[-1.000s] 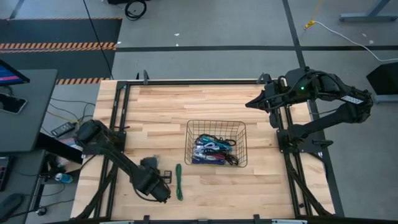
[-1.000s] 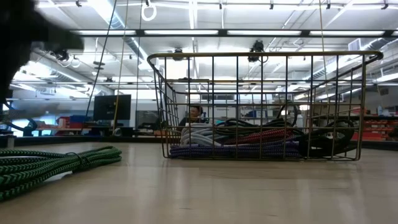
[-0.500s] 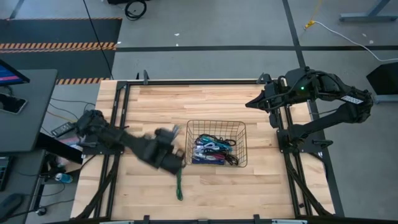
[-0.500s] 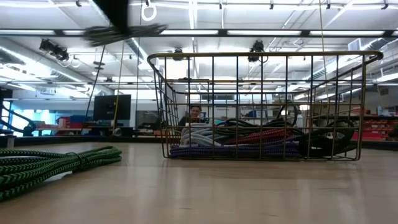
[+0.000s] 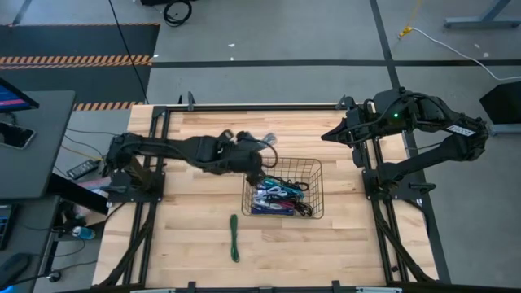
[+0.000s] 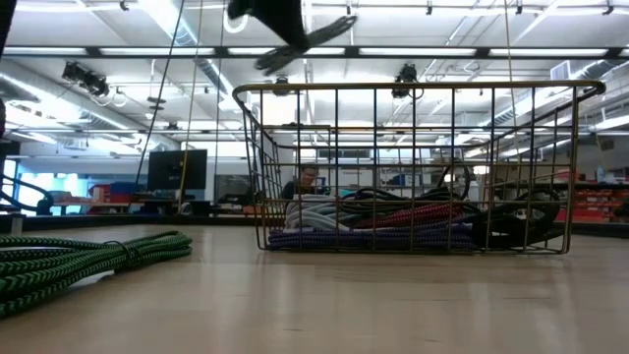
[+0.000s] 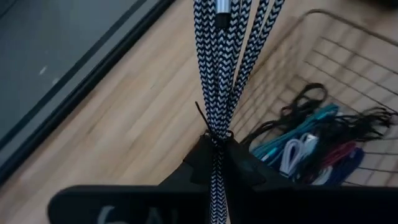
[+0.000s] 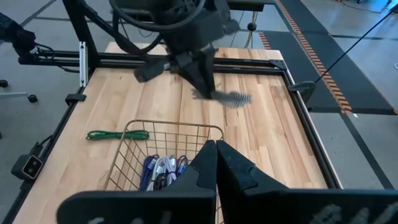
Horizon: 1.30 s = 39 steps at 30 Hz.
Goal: Pick and place USB-C Cables
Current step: Put the black white charger cable into the wire basket
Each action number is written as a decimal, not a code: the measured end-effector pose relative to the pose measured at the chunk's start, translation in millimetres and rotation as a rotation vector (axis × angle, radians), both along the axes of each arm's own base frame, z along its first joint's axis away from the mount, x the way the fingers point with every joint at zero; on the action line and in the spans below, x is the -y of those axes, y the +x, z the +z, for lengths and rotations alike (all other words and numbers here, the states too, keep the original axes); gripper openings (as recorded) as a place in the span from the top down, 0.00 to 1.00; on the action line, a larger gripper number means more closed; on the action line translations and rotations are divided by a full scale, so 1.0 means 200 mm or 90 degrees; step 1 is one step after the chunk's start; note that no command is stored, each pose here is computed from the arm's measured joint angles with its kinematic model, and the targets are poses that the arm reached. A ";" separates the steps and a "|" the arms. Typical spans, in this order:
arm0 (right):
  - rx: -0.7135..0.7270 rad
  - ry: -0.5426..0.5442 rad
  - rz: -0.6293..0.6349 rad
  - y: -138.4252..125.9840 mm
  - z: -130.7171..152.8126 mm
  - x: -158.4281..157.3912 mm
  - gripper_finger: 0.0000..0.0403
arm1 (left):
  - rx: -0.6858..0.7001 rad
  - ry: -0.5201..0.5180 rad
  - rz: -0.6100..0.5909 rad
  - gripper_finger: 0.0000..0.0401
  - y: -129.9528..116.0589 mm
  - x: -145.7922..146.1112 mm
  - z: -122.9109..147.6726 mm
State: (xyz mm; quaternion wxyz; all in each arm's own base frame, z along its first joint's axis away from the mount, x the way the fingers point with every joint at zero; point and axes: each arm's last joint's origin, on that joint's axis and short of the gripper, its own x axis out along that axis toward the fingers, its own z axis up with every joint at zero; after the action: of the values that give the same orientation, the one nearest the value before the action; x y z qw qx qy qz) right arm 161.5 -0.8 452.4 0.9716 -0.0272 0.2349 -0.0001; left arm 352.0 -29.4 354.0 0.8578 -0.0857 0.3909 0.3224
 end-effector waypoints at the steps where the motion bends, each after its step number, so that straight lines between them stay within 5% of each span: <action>1: 0.000 0.002 -0.001 0.00 0.00 0.00 0.99 | -0.001 0.004 -0.020 0.95 0.03 -0.02 -0.01; 9: 0.011 0.002 -0.010 0.00 0.01 0.00 0.99 | -0.054 0.011 -0.237 0.95 0.20 -0.05 -0.13; 20: 0.026 -0.009 -0.035 0.00 0.02 0.01 0.99 | -0.081 -0.069 -0.382 0.95 0.39 0.10 -0.41; 39: 0.034 -0.012 -0.038 -0.01 0.03 0.01 0.99 | -0.139 -0.143 -0.414 0.95 0.45 0.23 -0.64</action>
State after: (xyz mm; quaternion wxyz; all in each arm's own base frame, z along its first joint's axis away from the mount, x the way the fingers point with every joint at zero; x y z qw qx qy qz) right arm 159.5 -2.8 457.6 0.9768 -0.0296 0.2098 -0.0322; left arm 442.3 -75.6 225.6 0.8541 -0.0156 0.5198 -0.0049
